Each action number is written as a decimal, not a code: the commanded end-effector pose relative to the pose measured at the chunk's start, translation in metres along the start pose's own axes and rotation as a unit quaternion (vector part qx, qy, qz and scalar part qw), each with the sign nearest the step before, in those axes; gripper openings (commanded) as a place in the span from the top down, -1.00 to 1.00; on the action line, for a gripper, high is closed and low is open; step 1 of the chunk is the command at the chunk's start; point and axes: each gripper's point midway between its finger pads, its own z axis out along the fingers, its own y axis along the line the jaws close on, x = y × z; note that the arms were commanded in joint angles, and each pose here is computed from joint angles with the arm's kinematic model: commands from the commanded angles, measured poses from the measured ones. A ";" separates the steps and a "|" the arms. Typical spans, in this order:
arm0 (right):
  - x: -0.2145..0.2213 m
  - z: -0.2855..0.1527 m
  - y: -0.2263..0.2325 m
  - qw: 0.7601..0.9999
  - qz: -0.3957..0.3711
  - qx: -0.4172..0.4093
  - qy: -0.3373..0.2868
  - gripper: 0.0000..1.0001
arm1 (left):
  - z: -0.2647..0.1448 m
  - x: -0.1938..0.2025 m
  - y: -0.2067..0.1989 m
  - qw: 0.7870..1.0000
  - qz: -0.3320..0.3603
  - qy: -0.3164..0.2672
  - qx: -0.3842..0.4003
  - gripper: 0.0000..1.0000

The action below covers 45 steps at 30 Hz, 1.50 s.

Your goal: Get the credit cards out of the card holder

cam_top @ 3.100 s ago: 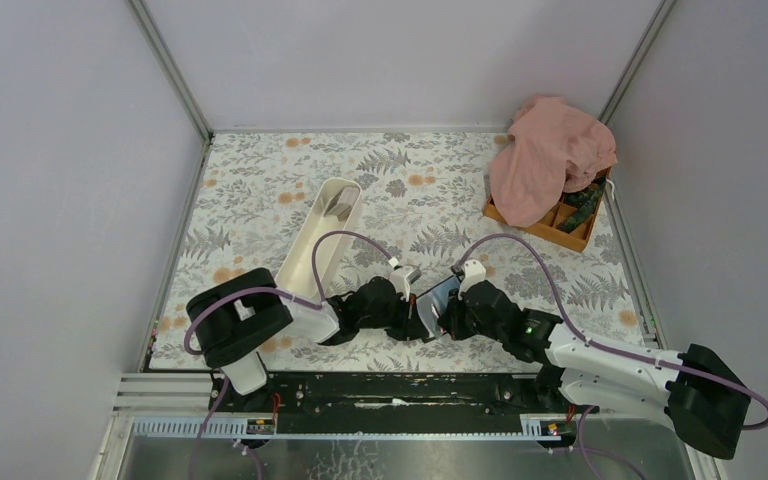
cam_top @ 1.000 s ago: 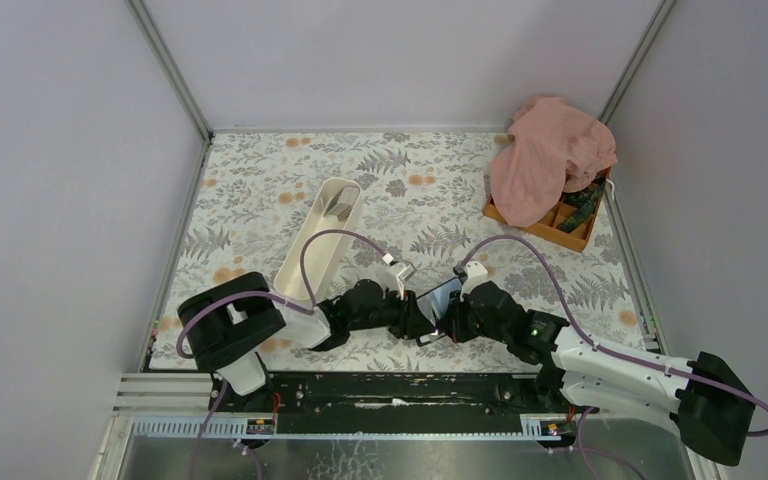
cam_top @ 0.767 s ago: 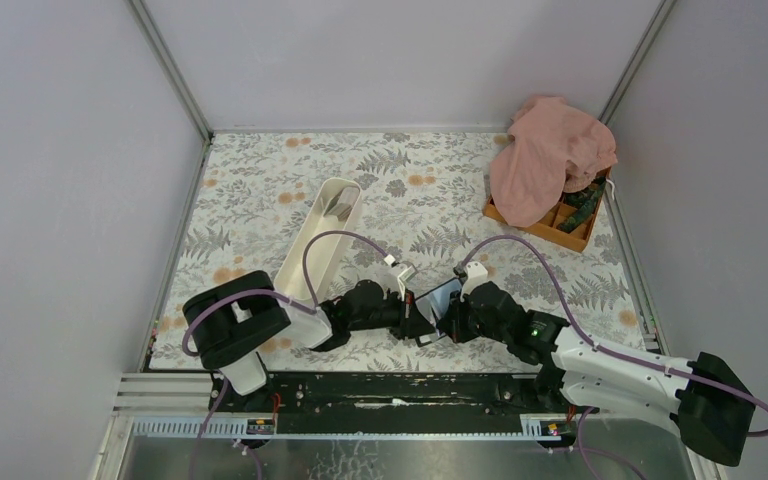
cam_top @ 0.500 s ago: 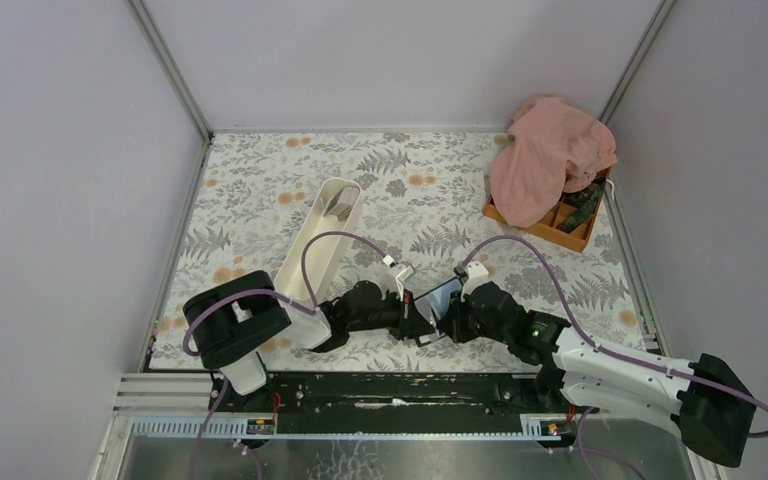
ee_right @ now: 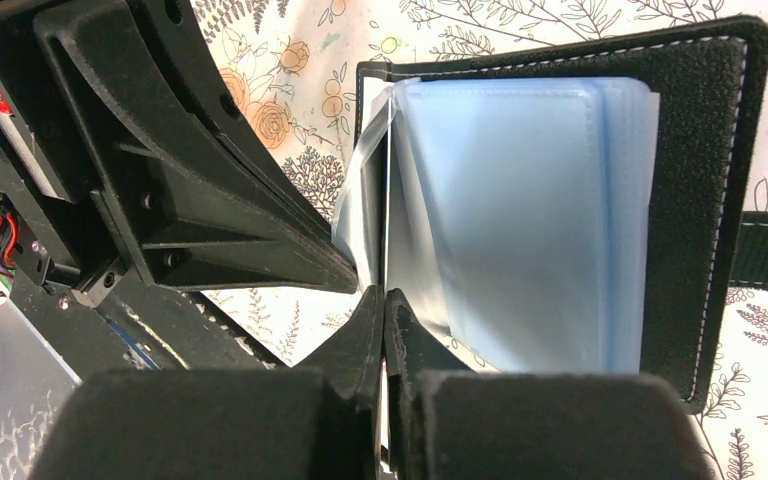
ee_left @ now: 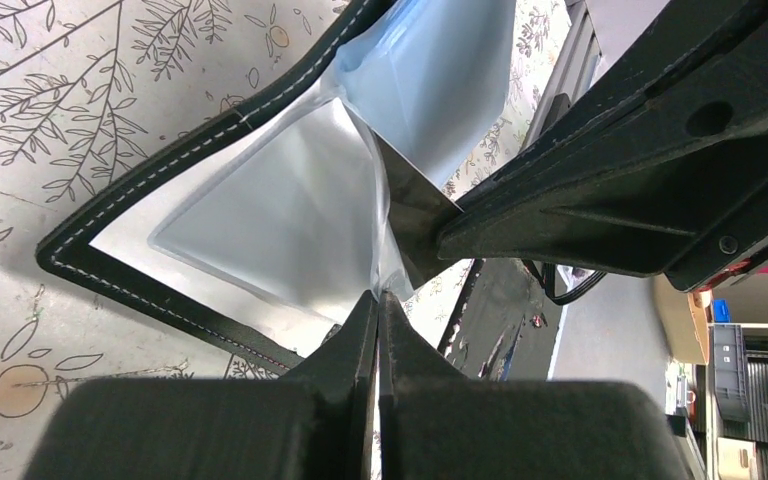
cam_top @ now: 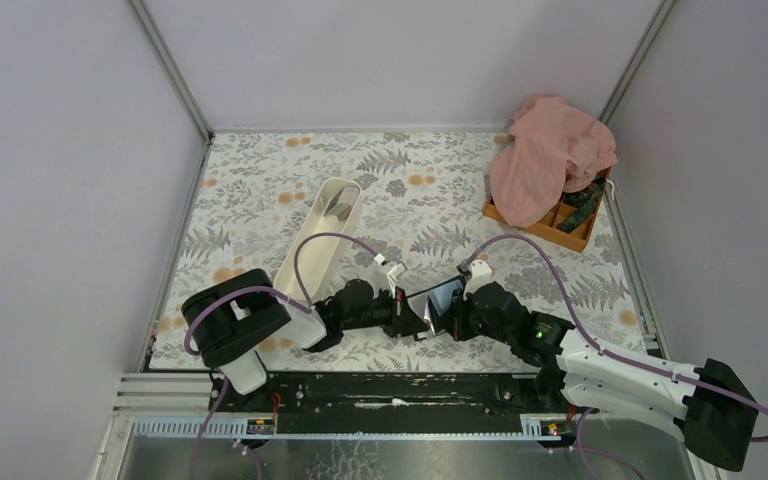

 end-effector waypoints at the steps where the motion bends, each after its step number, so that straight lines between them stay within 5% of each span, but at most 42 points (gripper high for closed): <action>1: -0.001 -0.002 0.002 1.000 -0.005 -0.002 -0.001 1.00 | -0.004 -0.011 0.015 0.999 0.000 -0.026 -0.029 1.00; 22: -0.025 -0.033 0.003 0.999 -0.028 0.007 -0.026 1.00 | 0.005 -0.010 0.049 0.997 -0.072 -0.008 -0.038 1.00; 26: -0.037 -0.042 -0.003 0.998 -0.031 0.029 -0.045 1.00 | 0.006 -0.014 0.039 0.998 -0.065 -0.004 -0.022 0.69; 36: -0.046 -0.047 -0.015 0.995 -0.021 0.064 -0.072 1.00 | -0.011 -0.073 0.010 0.995 0.047 -0.065 -0.066 -0.86; 41: -0.063 -0.057 -0.008 0.992 -0.014 0.047 -0.114 1.00 | -0.034 -0.104 0.014 0.980 0.072 -0.135 -0.123 -0.91; 45: -0.076 -0.064 0.016 0.990 -0.024 -0.016 -0.142 1.00 | -0.055 -0.113 0.022 0.971 0.008 -0.188 -0.144 -0.58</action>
